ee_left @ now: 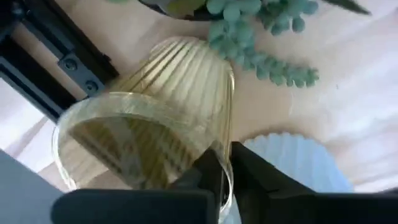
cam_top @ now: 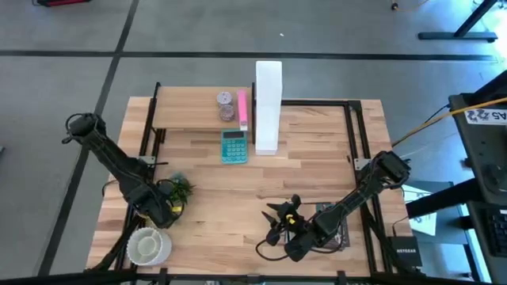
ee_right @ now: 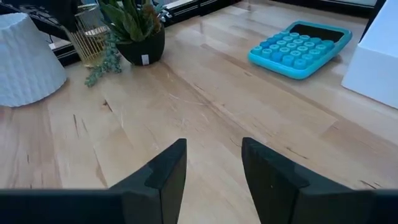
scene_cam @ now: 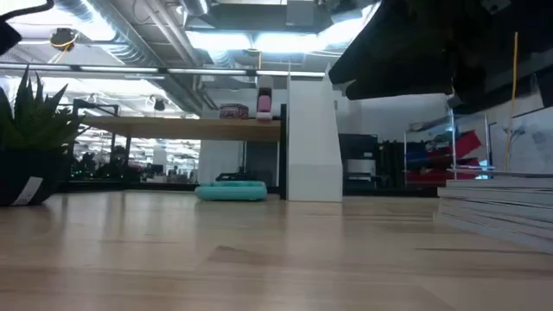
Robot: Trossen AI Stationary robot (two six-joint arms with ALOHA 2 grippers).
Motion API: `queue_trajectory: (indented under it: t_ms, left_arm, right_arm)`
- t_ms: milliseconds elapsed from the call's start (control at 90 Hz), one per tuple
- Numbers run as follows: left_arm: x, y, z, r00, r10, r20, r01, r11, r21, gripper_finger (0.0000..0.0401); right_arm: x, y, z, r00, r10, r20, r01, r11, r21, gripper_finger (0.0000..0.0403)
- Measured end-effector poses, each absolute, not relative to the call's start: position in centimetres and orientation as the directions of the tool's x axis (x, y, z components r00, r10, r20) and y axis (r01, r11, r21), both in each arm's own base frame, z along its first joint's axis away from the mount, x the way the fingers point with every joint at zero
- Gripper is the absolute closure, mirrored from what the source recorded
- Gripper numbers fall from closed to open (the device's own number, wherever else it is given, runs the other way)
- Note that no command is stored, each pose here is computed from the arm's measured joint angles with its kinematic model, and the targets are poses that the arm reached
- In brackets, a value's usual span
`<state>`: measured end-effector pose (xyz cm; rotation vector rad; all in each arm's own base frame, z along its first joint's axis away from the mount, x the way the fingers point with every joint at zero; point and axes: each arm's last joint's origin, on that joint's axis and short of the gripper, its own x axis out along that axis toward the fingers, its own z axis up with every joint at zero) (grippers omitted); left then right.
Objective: Stock shelves
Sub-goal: Put the yellow pen organizer on the shelf
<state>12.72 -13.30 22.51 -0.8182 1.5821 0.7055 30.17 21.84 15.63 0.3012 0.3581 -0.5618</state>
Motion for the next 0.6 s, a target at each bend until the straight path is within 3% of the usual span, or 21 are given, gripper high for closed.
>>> queue_trajectory:
  t_ms: [378,600]
  left_arm:
    - [13.1,-10.8,30.0,-0.099,-0.089,-0.991,-0.802,0.597,0.027,0.0401]
    - [15.0,-8.2,36.0,0.178,-0.069,-0.982,-0.762,0.622,-0.182,0.0401]
  right_arm:
    - [30.2,21.8,15.7,0.789,-0.467,-0.400,0.568,0.803,0.181,0.0265]
    - [30.2,21.8,15.7,0.787,-0.481,-0.387,0.576,0.798,0.178,0.0265]
